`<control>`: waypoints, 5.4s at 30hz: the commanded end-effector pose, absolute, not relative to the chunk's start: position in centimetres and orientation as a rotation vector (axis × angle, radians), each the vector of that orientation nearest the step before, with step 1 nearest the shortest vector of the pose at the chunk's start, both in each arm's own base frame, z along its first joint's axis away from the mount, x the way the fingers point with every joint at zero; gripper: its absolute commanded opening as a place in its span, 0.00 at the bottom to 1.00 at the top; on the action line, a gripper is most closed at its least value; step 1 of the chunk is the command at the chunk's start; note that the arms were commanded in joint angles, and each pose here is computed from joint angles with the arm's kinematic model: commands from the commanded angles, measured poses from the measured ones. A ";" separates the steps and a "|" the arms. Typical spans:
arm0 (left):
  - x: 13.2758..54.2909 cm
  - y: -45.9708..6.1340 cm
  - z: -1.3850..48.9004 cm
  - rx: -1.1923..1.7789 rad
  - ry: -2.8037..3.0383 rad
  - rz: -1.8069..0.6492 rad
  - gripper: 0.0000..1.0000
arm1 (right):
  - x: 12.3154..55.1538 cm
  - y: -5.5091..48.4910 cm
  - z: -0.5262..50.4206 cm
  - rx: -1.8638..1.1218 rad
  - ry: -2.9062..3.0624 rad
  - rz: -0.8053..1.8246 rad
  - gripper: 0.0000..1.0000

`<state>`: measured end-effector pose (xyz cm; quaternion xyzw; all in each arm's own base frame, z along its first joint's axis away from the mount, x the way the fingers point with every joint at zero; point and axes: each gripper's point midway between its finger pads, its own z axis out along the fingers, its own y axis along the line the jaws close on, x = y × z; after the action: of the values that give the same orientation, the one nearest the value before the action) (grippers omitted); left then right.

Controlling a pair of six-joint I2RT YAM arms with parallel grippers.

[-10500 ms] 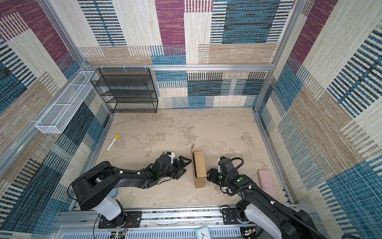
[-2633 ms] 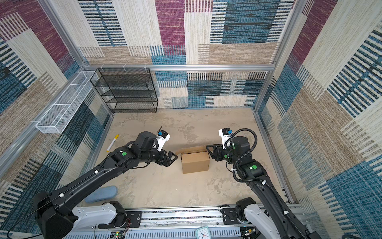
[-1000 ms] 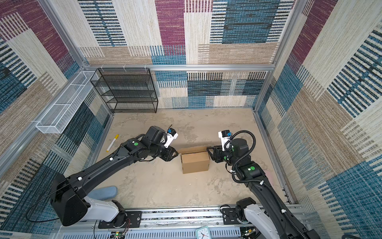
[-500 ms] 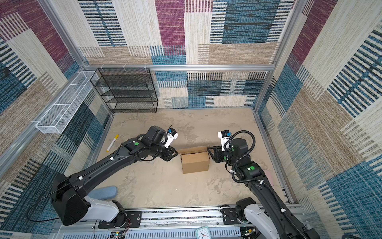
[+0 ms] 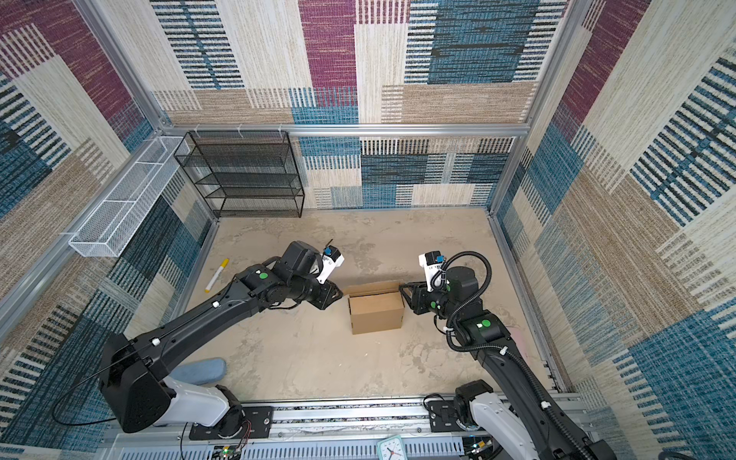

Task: Assemble paper box
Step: Fold and tuck the lid into the gap.

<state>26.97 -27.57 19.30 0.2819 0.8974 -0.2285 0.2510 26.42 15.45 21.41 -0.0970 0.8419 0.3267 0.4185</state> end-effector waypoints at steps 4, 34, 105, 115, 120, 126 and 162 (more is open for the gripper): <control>26.7 -27.5 19.4 0.743 2.478 -0.635 0.26 | 26.6 15.4 21.7 -0.245 2.102 0.810 0.33; 26.3 -27.8 20.0 0.670 2.515 -0.689 0.15 | 26.1 15.9 21.0 -0.249 2.143 0.863 0.07; 22.1 -28.5 19.3 0.257 2.655 -0.909 0.00 | 23.0 18.2 20.2 -0.134 2.189 0.919 0.00; 21.3 -28.2 19.1 0.241 2.656 -0.898 0.00 | 22.2 18.1 20.2 -0.154 2.208 0.918 0.00; 20.8 -28.6 18.9 0.248 2.660 -0.894 0.00 | 21.8 17.9 20.0 -0.145 2.212 0.926 0.00; 20.3 -28.9 18.5 0.251 2.666 -0.881 0.00 | 21.3 17.7 19.8 -0.132 2.214 0.935 0.00; 19.1 -27.7 16.6 0.247 2.680 -0.829 0.00 | 20.4 17.2 19.1 -0.163 2.275 0.882 0.00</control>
<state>20.20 -28.76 18.10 0.0872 0.9256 -0.3142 0.1922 21.33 17.31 20.28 -0.0573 0.8600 0.3461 0.3707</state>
